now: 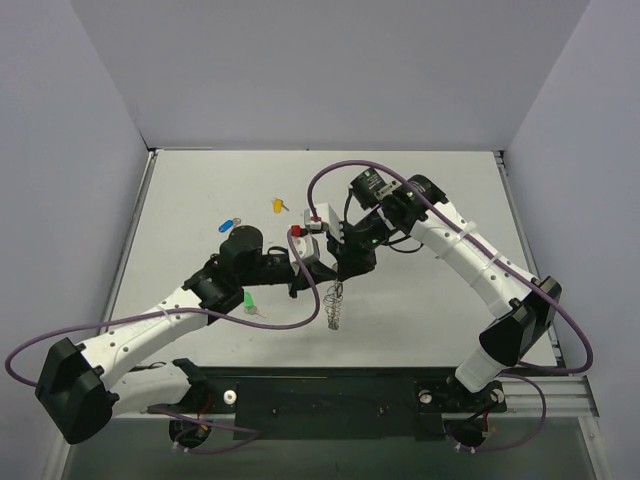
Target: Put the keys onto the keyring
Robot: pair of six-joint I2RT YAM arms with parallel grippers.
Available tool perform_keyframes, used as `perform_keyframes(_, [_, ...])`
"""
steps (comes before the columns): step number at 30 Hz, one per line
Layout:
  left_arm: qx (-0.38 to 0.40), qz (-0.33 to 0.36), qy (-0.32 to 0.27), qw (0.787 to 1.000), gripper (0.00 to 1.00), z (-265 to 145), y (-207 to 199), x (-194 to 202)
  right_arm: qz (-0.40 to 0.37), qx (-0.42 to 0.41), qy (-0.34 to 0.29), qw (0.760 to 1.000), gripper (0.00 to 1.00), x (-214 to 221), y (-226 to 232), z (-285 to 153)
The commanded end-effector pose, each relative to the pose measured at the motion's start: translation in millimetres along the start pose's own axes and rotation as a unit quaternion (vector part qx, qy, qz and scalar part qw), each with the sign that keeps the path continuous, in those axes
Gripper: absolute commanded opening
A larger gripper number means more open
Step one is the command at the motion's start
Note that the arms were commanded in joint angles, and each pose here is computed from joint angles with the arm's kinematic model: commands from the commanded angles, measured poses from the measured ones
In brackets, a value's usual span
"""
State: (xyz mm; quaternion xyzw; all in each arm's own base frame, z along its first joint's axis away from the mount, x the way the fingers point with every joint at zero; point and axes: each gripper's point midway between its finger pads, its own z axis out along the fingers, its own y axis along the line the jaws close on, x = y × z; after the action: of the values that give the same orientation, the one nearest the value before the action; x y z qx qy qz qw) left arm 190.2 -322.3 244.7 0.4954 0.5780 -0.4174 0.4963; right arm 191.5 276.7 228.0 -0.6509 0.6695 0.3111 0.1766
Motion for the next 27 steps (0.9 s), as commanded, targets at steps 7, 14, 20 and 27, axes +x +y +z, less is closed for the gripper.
perform_keyframes(7, [-0.095, -0.079, -0.216, 0.969, 0.00, -34, 15, -56, 0.015, -0.008, -0.094, 0.995, 0.27, -36, 9, -29])
perform_keyframes(14, [-0.134, -0.171, -0.447, 0.868, 0.00, -86, 29, -95, -0.004, 0.012, -0.125, 0.992, 0.32, -53, 6, -47])
perform_keyframes(20, [-0.128, -0.235, -0.535, 0.802, 0.00, -108, 41, -116, -0.007, 0.036, -0.129, 0.991, 0.33, -58, -3, -50])
perform_keyframes(27, [-0.120, -0.244, -0.552, 0.788, 0.00, -111, 45, -131, 0.047, 0.113, -0.150, 0.981, 0.34, -71, -40, -53])
